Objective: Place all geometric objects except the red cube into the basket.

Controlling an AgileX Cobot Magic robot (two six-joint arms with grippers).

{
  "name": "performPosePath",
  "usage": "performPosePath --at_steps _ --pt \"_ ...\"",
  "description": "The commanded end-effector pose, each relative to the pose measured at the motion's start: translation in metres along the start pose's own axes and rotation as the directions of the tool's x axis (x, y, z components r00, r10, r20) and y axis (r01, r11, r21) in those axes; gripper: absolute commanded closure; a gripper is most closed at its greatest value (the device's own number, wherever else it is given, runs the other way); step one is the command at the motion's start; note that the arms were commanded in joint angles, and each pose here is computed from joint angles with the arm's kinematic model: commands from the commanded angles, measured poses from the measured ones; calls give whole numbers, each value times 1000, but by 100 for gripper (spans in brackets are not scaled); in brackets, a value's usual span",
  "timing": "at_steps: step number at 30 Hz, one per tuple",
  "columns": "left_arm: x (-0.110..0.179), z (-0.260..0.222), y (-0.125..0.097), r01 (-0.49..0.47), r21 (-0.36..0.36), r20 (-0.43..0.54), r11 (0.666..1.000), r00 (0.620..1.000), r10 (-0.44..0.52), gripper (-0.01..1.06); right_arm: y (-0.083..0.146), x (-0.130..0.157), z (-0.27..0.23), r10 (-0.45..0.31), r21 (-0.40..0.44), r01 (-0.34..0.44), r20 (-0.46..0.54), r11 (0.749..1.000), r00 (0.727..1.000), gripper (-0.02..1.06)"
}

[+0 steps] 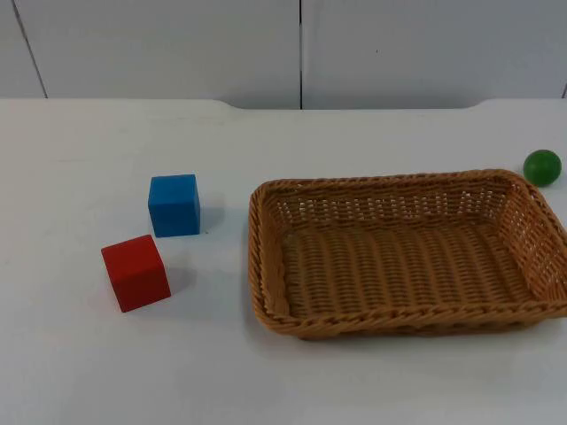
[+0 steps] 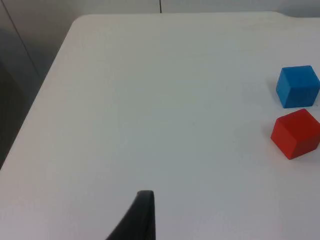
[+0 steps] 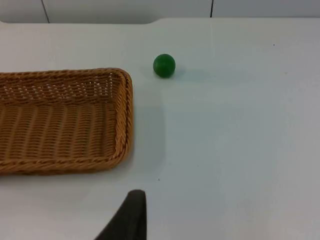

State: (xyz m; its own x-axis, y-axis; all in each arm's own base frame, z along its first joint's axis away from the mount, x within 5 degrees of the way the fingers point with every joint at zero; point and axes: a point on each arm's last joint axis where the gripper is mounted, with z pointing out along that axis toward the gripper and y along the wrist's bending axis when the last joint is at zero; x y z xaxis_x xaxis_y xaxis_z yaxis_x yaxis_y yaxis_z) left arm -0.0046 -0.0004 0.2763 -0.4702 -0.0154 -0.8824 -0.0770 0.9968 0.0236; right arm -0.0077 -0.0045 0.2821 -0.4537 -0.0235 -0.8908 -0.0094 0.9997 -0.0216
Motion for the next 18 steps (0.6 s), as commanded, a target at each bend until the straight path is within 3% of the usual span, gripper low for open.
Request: performPosePath --at_steps 1,6,11,18 --pt "1 2 -1 1 9 -10 1000 1000 -1 0 0 -5 -1 -9 3 9 24 1000 1000 -1" --pt "-6 13 -1 2 11 -95 1000 995 -1 0 1 -33 12 -13 1 13 24 1000 1000 -1" --pt "-36 27 -1 22 16 -126 1000 992 -20 0 2 -73 43 -20 -4 20 -11 1000 1000 -1" --pt "-72 53 0 27 18 -194 999 981 -23 0 4 -104 84 -23 -11 22 -98 1000 995 -1"
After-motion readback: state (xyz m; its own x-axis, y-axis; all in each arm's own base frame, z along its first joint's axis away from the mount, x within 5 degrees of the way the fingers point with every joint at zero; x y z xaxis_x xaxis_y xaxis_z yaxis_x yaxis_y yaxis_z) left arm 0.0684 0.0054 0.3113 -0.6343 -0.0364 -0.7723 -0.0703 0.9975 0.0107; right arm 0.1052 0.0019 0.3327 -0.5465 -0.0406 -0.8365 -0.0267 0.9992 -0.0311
